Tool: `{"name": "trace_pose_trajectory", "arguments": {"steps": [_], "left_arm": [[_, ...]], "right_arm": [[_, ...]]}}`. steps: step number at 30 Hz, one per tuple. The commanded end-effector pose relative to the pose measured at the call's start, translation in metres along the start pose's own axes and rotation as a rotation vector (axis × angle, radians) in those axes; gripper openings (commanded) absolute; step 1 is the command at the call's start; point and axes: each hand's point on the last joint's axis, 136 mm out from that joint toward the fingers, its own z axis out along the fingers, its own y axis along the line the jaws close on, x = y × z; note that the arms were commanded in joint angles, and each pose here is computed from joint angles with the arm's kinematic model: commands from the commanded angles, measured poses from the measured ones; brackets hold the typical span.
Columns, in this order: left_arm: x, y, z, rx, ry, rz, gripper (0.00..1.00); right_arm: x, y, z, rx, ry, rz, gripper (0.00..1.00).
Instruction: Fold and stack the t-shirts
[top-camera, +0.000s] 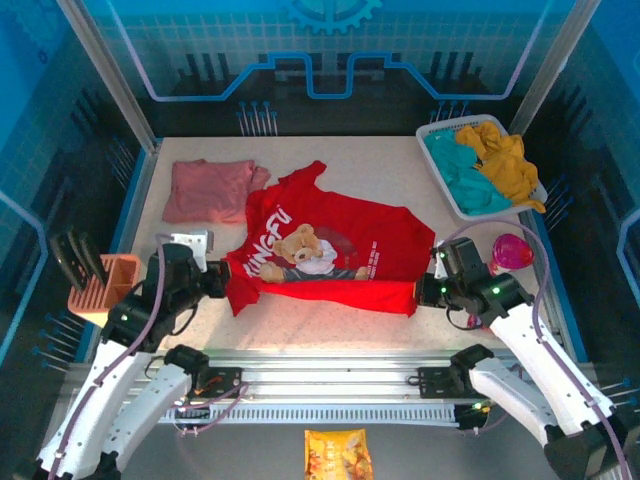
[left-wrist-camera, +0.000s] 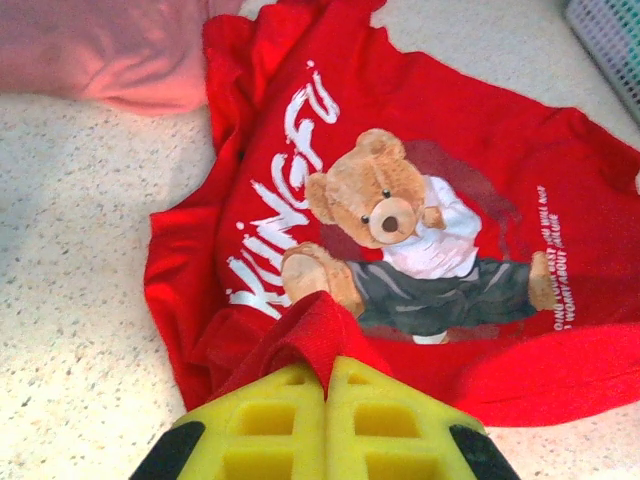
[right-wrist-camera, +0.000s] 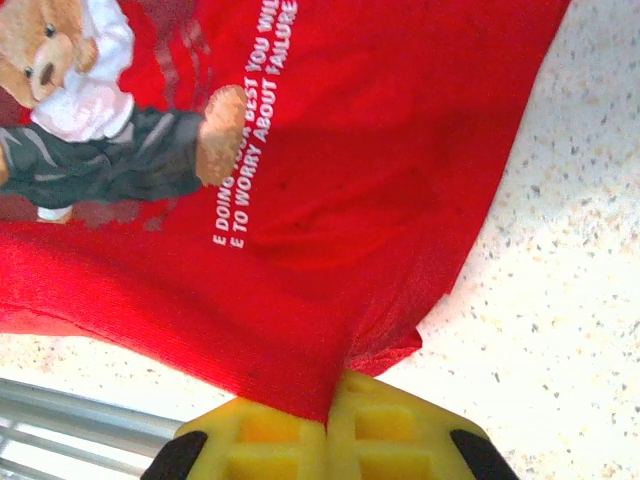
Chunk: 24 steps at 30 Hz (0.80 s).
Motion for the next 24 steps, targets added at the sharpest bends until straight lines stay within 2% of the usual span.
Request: {"name": "trace_pose_trajectory", "arguments": {"steps": [1, 2, 3, 4, 5, 6, 7, 8, 9, 10, 12, 13, 18, 24], "left_arm": [[0.003, 0.004, -0.002, -0.039, 0.037, -0.024, 0.02], [0.005, 0.005, 0.001, -0.05, 0.05, -0.027, 0.04], [0.007, 0.006, 0.004, -0.056, 0.067, -0.028, 0.11], [0.008, 0.005, 0.007, -0.058, 0.083, -0.029, 0.19], [0.009, 0.004, 0.01, -0.055, 0.098, -0.03, 0.2], [0.01, 0.003, 0.012, -0.056, 0.112, -0.032, 0.27], [0.011, 0.003, 0.014, -0.06, 0.124, -0.034, 0.4], [0.013, 0.004, 0.016, -0.069, 0.136, -0.034, 0.53], [0.013, 0.003, 0.017, -0.069, 0.143, -0.03, 0.56], [0.013, 0.003, 0.018, -0.068, 0.148, -0.025, 0.59], [0.008, 0.003, 0.021, -0.083, 0.147, -0.004, 0.75], [0.003, 0.003, 0.022, -0.09, 0.143, 0.006, 0.8], [-0.049, -0.015, 0.034, -0.066, 0.093, 0.045, 0.79], [-0.111, -0.044, 0.077, 0.022, 0.034, 0.105, 0.73]], "right_arm": [[0.019, -0.011, 0.001, 0.064, 0.084, 0.034, 0.01], [0.021, -0.012, 0.0, 0.066, 0.086, 0.037, 0.03], [0.022, -0.013, -0.001, 0.069, 0.081, 0.04, 0.09], [0.021, -0.014, -0.003, 0.067, 0.068, 0.043, 0.19], [0.019, -0.013, -0.005, 0.062, 0.053, 0.043, 0.22], [0.017, -0.014, -0.008, 0.066, 0.036, 0.047, 0.27], [0.014, -0.013, -0.011, 0.066, 0.021, 0.049, 0.37], [0.01, -0.012, -0.014, 0.064, 0.003, 0.049, 0.5], [0.005, -0.011, -0.016, 0.063, -0.016, 0.049, 0.59], [0.0, -0.008, -0.017, 0.059, -0.032, 0.044, 0.64], [-0.013, -0.003, -0.017, 0.045, -0.063, 0.04, 0.74], [-0.019, -0.001, -0.016, 0.043, -0.075, 0.039, 0.76], [-0.062, -0.002, -0.002, 0.021, -0.151, 0.069, 0.82], [-0.106, -0.025, 0.017, 0.053, -0.246, 0.096, 0.82]]}}
